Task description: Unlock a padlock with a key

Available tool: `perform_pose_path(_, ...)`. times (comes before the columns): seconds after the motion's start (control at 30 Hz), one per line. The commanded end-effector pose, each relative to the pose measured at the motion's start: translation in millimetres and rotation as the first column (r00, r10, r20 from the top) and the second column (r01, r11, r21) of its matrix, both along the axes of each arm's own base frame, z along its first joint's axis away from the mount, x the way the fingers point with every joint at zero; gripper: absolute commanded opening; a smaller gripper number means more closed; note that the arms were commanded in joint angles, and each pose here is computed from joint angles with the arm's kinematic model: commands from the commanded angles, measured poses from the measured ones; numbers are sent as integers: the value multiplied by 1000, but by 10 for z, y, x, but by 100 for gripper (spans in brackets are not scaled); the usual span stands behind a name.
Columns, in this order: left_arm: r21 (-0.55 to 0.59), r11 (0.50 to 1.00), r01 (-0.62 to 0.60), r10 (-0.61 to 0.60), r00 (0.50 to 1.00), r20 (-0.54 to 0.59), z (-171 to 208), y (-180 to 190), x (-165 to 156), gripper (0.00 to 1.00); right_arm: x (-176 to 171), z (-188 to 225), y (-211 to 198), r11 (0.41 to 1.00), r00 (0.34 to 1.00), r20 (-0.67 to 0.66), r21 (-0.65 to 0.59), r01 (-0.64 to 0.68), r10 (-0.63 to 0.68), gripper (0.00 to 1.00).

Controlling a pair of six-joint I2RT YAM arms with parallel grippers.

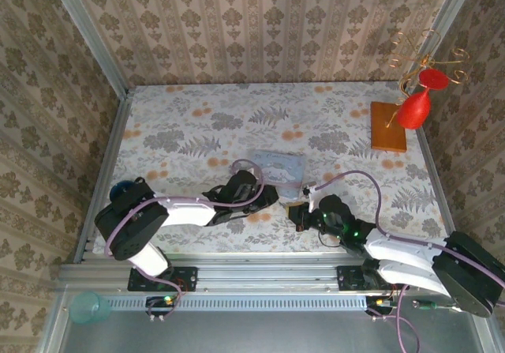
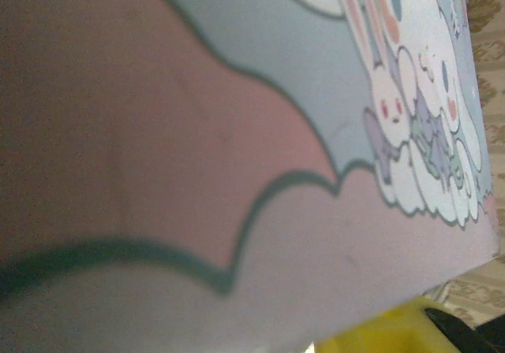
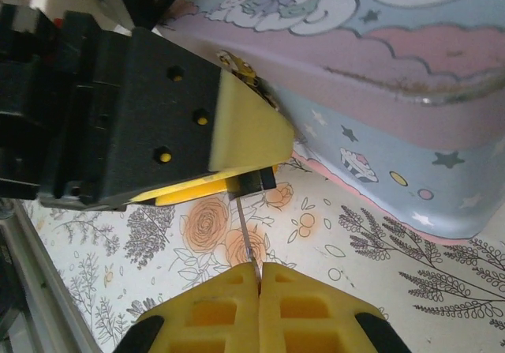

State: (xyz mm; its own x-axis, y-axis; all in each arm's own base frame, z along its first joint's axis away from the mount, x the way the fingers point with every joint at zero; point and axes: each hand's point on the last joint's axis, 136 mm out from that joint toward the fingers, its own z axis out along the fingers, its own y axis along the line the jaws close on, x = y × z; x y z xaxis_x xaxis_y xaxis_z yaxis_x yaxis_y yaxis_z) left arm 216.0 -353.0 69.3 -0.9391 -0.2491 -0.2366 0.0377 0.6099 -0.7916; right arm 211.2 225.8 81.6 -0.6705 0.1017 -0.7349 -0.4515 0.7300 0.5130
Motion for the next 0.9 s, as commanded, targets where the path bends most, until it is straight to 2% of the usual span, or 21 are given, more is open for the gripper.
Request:
perform_pose_path(0.0,-182,983,-33,33,999,0,391,-157,32,12,36,98,82,1000,999,43,8,-28,28,0)
perform_pose_path(0.37,-278,956,-94,81,995,-58,322,-131,19,10,51,18,98,999,998,49,-4,-34,34,0)
perform_pose_path(0.57,-293,951,-95,79,995,-67,324,-138,13,9,103,141,110,999,996,89,42,-15,11,0)
perform_pose_path(0.87,-293,950,-106,91,994,-66,323,-103,15,9,125,140,22,1000,995,102,21,21,-23,0)
